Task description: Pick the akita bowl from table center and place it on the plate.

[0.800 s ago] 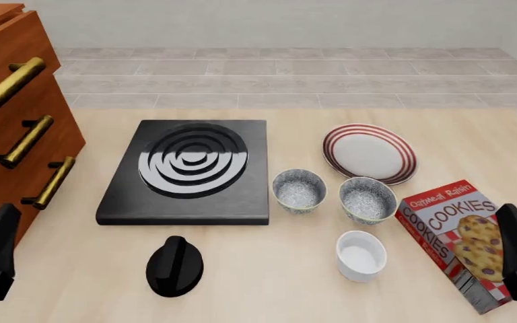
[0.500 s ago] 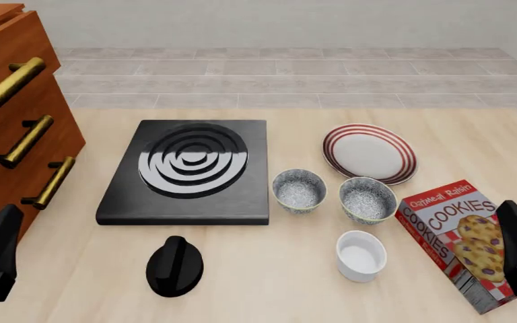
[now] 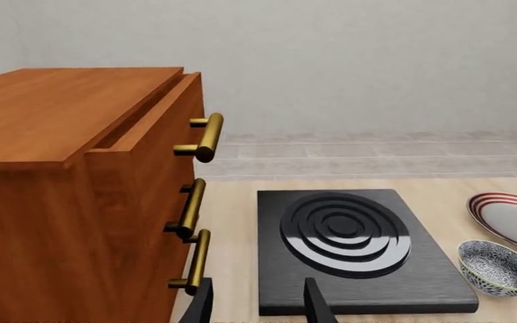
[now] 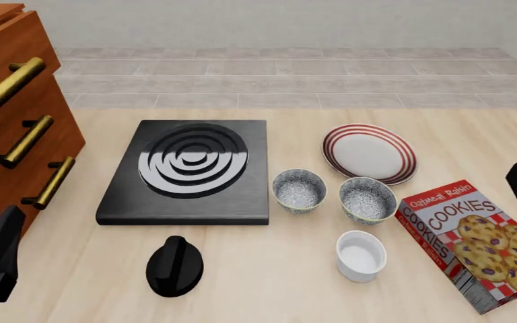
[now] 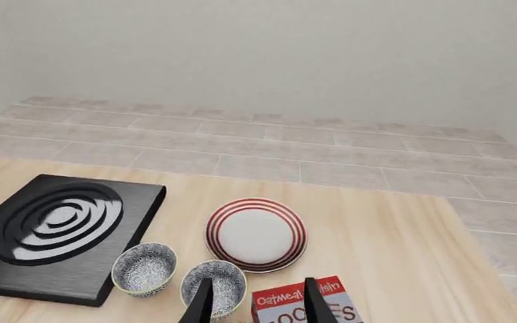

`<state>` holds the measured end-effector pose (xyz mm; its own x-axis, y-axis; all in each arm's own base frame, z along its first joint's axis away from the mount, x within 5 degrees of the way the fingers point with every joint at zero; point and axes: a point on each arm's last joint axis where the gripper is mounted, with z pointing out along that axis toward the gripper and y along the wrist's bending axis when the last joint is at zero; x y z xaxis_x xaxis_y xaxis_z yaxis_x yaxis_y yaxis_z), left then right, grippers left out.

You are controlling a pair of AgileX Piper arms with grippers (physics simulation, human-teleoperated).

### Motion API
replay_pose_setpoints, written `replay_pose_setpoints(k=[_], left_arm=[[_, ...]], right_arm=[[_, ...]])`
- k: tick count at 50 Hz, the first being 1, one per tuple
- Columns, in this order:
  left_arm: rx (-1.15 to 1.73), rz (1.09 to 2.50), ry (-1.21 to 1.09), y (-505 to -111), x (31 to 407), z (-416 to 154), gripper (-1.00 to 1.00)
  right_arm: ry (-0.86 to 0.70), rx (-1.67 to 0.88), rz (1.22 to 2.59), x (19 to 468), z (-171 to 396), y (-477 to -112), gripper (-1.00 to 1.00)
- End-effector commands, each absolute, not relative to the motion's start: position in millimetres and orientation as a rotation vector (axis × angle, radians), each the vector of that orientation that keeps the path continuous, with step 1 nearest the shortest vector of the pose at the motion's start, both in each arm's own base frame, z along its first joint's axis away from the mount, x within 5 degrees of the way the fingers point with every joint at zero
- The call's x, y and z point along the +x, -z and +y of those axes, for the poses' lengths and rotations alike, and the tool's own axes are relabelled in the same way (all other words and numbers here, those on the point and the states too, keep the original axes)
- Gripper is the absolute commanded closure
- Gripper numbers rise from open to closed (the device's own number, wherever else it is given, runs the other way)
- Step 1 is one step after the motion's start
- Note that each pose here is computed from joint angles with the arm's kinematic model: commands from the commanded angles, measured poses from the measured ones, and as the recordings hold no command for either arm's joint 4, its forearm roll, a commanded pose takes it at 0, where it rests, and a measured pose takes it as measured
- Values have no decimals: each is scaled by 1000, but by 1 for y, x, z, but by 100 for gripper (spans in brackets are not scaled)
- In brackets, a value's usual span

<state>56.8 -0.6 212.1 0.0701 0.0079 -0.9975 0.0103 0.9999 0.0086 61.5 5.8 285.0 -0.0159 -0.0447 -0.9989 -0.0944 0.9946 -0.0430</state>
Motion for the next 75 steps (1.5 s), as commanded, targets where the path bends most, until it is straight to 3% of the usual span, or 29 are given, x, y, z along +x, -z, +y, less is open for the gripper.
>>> replay_pose_setpoints(k=[1,4,8,17,25,37,52,75], left_arm=[[10,1510,17,-211,57,-1,-100],[15,1506,24,-212,56,-1,-100],[19,1505,32,-213,56,-2,-100],[29,1509,52,-213,56,-3,-100],[30,1515,59,-213,56,-3,-100],[32,1506,59,-214,56,-3,-100],[35,1507,66,-215,56,-4,-100],[49,1509,74,-216,55,-4,-100]], right_arm=[[-62,-285,1672,87,19,-317,-100],[-70,-484,1730,107,36,-320,-100],[-104,-499,1750,111,41,-334,-100],[-132,-794,1847,139,78,-353,-100],[-122,-1078,1959,171,121,-328,-100],[-134,-1377,2042,184,170,-291,-100],[-54,-1513,2082,221,186,-264,-100],[102,-1640,2083,262,148,-215,-100]])
